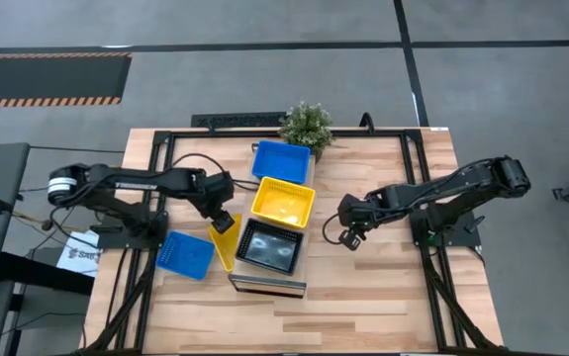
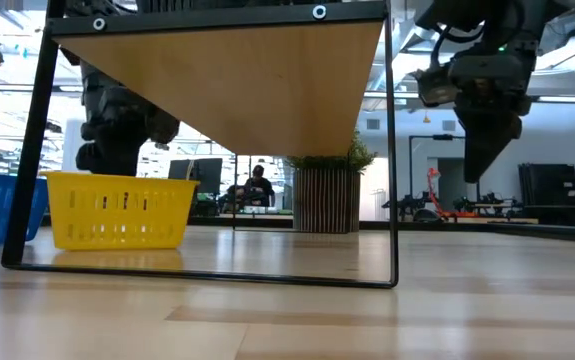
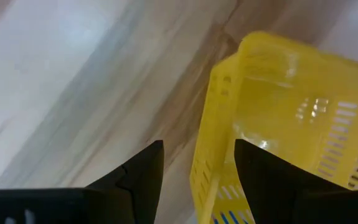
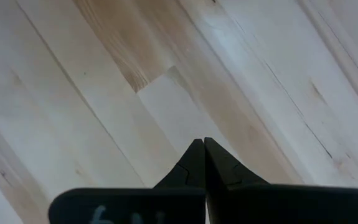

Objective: Stack baskets on shelf by color
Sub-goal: Stack the yellow basket on top of the yellow basket on the shelf

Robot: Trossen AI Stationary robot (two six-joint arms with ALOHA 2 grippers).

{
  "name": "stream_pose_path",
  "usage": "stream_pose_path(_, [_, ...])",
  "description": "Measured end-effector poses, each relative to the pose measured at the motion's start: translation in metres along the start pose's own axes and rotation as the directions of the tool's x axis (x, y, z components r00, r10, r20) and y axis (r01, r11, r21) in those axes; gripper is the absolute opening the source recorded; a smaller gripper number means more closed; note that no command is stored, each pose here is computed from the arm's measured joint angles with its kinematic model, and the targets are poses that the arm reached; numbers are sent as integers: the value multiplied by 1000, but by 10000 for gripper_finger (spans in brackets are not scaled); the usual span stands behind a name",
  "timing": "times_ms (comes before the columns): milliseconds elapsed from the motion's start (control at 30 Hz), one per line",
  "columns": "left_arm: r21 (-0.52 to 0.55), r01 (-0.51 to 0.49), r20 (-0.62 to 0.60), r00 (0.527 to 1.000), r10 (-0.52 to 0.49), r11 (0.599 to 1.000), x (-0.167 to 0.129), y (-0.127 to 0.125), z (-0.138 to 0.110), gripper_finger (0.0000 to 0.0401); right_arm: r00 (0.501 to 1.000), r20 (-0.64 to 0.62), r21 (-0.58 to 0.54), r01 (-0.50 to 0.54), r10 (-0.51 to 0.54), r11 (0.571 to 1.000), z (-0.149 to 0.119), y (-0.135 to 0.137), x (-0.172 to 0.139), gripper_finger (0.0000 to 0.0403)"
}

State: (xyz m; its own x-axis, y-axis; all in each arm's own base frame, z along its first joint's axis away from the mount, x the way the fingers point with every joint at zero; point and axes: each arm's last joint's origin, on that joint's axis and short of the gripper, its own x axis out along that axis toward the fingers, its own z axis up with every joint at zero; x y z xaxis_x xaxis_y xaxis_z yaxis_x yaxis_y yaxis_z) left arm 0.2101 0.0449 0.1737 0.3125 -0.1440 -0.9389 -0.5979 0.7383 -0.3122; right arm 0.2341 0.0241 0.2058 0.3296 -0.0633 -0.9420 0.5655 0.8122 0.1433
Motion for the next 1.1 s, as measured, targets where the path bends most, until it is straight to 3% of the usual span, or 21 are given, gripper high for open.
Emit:
stream_pose_path(233, [2,2,-69,998,-2,1000,13,1,1,160,1000,-6,-9,5,-5,1000,-1,-1,0,8])
stream_pose_path(467, [-64,-58,-76,996,54,996,11,8,1,16,1000,-6,-41,4,-5,999,-1,0,0,8])
stream_pose_path(767, [-233,-142,-92,988,124,962,0,22,0,1,999,49,-45,11,-8,999,8,-4,0,8])
stream_pose_path(1100, [-394,-195,-20,979,204,898,-49,29,-14,0,979,192,-64,-50,62,997,42,-15,-8,8])
